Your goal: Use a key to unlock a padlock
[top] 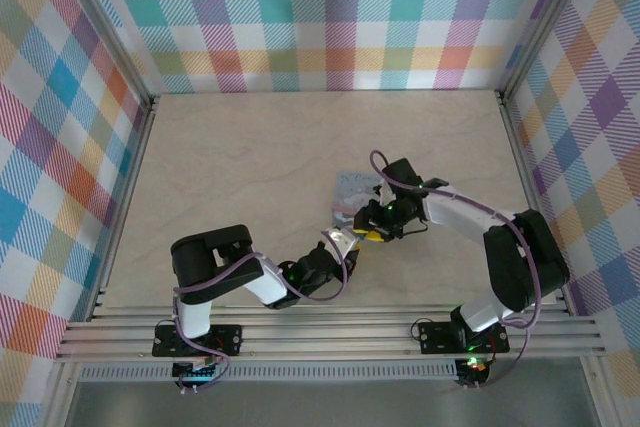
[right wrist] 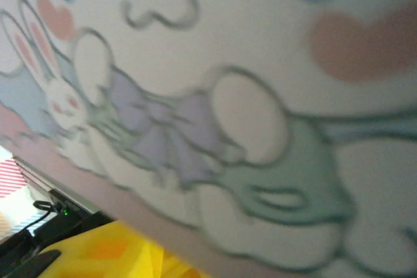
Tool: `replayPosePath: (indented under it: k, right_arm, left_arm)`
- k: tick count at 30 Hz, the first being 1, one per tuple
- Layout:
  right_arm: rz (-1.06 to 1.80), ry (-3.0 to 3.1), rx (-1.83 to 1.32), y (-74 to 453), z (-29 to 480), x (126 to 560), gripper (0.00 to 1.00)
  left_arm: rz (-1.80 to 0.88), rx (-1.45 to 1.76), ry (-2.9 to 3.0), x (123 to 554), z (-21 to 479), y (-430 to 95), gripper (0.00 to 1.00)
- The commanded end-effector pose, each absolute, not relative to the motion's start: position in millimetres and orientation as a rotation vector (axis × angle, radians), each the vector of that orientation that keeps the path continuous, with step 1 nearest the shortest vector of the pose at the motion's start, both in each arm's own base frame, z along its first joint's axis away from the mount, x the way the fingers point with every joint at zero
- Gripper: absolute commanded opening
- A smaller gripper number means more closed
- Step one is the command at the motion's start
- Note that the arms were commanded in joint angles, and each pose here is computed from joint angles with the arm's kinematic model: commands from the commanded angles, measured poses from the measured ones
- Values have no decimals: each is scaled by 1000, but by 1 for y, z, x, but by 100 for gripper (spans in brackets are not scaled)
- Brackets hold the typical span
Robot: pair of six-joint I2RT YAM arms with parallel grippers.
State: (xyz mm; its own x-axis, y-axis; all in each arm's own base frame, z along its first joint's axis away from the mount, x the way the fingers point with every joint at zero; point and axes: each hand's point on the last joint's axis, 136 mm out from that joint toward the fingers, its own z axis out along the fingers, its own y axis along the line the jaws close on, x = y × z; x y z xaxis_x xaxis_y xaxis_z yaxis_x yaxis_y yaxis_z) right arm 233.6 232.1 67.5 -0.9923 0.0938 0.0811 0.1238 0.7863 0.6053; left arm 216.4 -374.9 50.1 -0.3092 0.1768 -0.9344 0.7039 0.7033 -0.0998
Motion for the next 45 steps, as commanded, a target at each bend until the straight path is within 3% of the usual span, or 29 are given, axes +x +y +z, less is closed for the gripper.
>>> replayPosePath:
  k: [1, 8, 24, 32, 45]
  right_arm:
    - [-1039, -2767, -286, 241, 66, 208, 49]
    - [-1086, -2900, -285, 236, 83, 223, 56]
    - [-1040, -3059, -389, 202, 92, 218, 58]
    - [-1055, -3201, -409, 187, 118, 239, 60]
    - [-1053, -3180, -502, 169, 88, 215, 59]
  left_arm:
    - [-704, 805, 1839, 190, 54, -392, 0]
    - [-665, 818, 1925, 195, 44, -381, 0]
    - [-628, 821, 1954, 204, 42, -386, 0]
    - [-686, 783, 1974, 204, 54, -394, 0]
    - [-658, 791, 1986, 214, 60, -399, 0]
